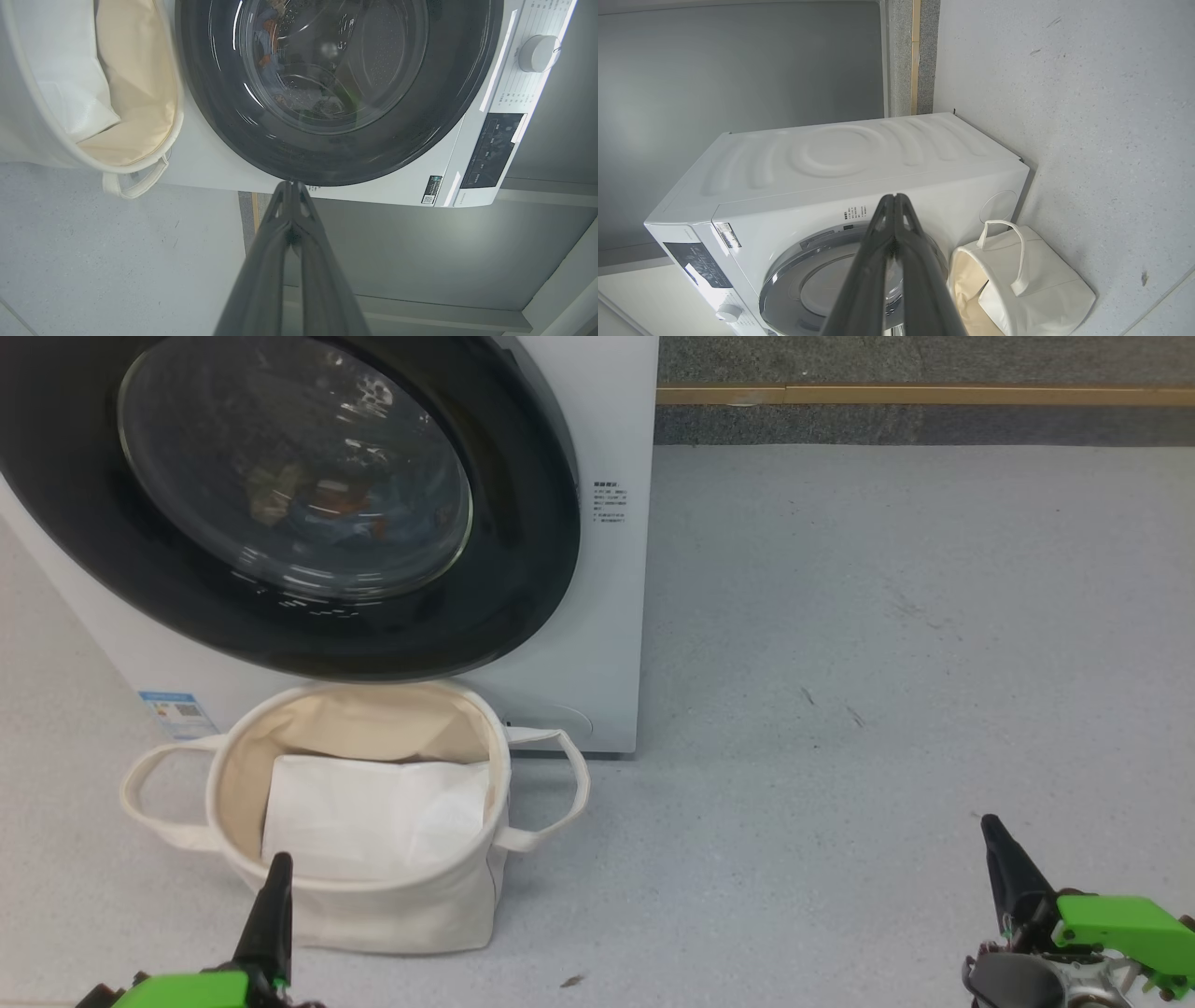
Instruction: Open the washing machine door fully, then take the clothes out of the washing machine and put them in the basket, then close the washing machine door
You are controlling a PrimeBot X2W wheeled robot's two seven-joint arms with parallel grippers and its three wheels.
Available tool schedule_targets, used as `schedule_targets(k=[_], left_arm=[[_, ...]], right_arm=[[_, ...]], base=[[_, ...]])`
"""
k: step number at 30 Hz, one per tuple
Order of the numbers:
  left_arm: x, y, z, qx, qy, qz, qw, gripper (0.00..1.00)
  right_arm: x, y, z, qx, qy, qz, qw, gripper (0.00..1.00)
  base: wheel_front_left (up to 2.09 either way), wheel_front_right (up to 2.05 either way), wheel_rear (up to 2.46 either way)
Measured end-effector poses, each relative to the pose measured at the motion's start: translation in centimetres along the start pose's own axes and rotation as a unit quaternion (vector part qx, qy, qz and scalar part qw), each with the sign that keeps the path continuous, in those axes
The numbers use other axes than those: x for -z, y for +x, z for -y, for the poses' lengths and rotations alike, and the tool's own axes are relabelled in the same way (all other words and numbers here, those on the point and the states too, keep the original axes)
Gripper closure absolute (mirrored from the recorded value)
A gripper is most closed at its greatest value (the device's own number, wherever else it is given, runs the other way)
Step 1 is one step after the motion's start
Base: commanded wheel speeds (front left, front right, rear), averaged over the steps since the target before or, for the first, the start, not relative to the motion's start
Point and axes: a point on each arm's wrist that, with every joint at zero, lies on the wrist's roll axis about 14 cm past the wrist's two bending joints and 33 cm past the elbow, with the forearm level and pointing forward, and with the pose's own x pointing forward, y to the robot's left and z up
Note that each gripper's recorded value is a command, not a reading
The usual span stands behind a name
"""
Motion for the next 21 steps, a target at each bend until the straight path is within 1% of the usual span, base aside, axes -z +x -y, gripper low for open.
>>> schedule_targets(k=[21], left_arm=[[0.00,0.00,0.00,0.000,0.000,0.000,1.000,1.00]], right_arm=[[0.00,0.00,0.00,0.000,0.000,0.000,1.000,1.00]], base=[[0.00,0.00,0.00]])
